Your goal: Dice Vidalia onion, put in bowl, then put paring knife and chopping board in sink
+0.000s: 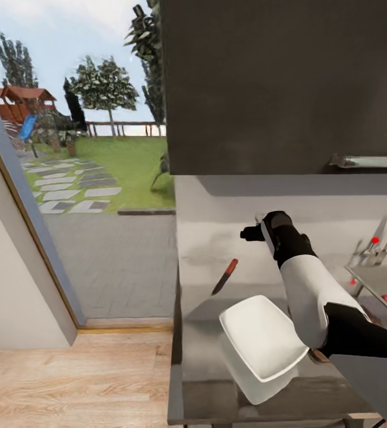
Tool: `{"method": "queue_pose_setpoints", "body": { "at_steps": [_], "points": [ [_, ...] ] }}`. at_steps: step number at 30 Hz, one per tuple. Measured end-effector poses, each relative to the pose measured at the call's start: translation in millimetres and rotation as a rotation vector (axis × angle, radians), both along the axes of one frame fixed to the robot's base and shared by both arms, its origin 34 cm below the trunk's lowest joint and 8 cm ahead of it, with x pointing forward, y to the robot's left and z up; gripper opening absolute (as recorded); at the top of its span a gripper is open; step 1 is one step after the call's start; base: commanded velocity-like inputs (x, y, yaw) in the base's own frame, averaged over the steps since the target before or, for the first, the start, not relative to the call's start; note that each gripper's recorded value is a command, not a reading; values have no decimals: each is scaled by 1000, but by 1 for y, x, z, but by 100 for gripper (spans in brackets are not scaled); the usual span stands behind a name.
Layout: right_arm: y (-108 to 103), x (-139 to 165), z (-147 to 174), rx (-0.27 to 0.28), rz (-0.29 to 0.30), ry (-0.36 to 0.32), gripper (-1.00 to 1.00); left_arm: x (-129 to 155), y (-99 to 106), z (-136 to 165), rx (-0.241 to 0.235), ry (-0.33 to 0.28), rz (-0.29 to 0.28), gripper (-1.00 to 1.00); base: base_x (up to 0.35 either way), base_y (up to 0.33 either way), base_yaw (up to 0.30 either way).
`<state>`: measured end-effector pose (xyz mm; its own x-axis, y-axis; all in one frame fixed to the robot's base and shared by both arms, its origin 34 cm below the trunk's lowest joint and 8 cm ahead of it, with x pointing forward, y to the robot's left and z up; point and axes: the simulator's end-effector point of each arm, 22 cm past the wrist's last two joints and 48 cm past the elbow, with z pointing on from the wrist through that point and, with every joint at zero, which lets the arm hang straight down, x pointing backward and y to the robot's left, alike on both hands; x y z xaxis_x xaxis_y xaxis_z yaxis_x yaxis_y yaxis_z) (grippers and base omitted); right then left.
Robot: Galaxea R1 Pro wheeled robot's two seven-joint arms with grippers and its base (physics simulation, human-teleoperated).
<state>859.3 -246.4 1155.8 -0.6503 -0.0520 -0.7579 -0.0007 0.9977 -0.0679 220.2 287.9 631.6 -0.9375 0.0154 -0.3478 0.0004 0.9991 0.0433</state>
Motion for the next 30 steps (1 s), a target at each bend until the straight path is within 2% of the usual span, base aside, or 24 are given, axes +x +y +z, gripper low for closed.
{"method": "queue_pose_setpoints", "body": {
  "at_steps": [10, 17, 30],
  "points": [
    [9, 0, -2, 8, 15, 4, 100, 0, 0, 0, 0, -1, -1, 100, 25, 13, 0],
    [18, -6, -23, 6, 30, 51, 100, 0, 0, 0, 0, -1, -1, 100, 1, 0, 23],
    [21, -4, -26, 5, 38, 45, 100, 0, 0, 0, 0, -1, -2, 100, 0, -71, 212]
  ]
}}
